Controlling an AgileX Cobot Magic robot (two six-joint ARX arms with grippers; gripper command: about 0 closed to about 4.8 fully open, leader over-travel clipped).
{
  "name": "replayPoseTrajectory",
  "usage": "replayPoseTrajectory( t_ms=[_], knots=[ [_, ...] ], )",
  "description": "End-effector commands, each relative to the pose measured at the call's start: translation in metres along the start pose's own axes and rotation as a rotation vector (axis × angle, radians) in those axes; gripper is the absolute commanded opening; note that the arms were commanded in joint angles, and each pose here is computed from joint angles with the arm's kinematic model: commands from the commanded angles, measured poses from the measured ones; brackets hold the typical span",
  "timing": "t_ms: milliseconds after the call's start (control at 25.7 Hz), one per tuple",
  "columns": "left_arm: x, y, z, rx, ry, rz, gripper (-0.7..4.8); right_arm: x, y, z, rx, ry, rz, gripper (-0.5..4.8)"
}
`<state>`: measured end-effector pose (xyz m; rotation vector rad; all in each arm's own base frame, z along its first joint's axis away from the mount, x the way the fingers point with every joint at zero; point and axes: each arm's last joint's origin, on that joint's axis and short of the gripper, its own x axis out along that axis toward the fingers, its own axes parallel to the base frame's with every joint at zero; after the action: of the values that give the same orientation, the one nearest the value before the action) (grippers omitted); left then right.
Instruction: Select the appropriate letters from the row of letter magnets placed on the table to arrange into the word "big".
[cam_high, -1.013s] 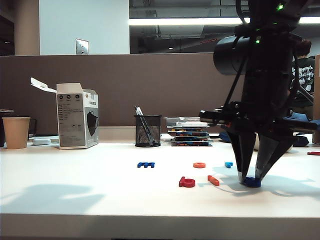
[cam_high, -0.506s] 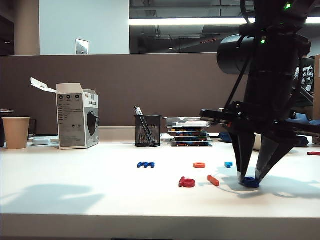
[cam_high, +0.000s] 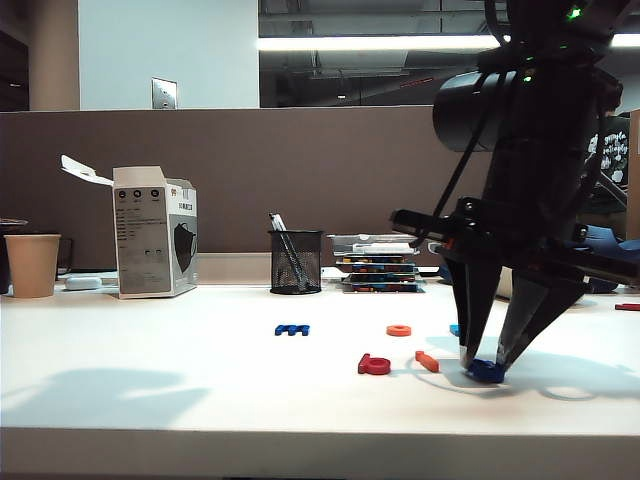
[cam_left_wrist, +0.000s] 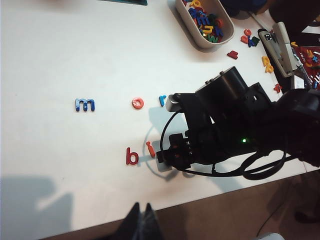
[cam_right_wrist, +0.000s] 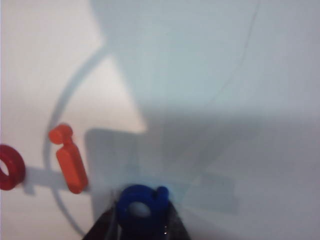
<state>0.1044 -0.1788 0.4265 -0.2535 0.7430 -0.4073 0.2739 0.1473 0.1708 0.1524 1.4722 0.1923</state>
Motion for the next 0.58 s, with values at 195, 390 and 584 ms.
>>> replayPoseTrajectory(
  t_ms=[195,390,584],
  knots=[
    [-0.0016,-0.0002,0.0015,-0.004,-0.013,-0.003,-0.05,0.0079,-0.0074,-0.0044,-0.004,0.003,-0.148,0.89],
    [-0.0016,-0.0002,0.0015,-0.004,-0.013,-0.003,-0.05,0.0079,-0.0075,-0.0043,-0.004,0.001,-0.152,0.89],
    [-0.0016,-0.0001,0.0015,-0.004,-0.013,-0.003,-0.05,0.008,-0.0065,-0.0024,-0.006,-0.019,-0.142,0.99]
  ],
)
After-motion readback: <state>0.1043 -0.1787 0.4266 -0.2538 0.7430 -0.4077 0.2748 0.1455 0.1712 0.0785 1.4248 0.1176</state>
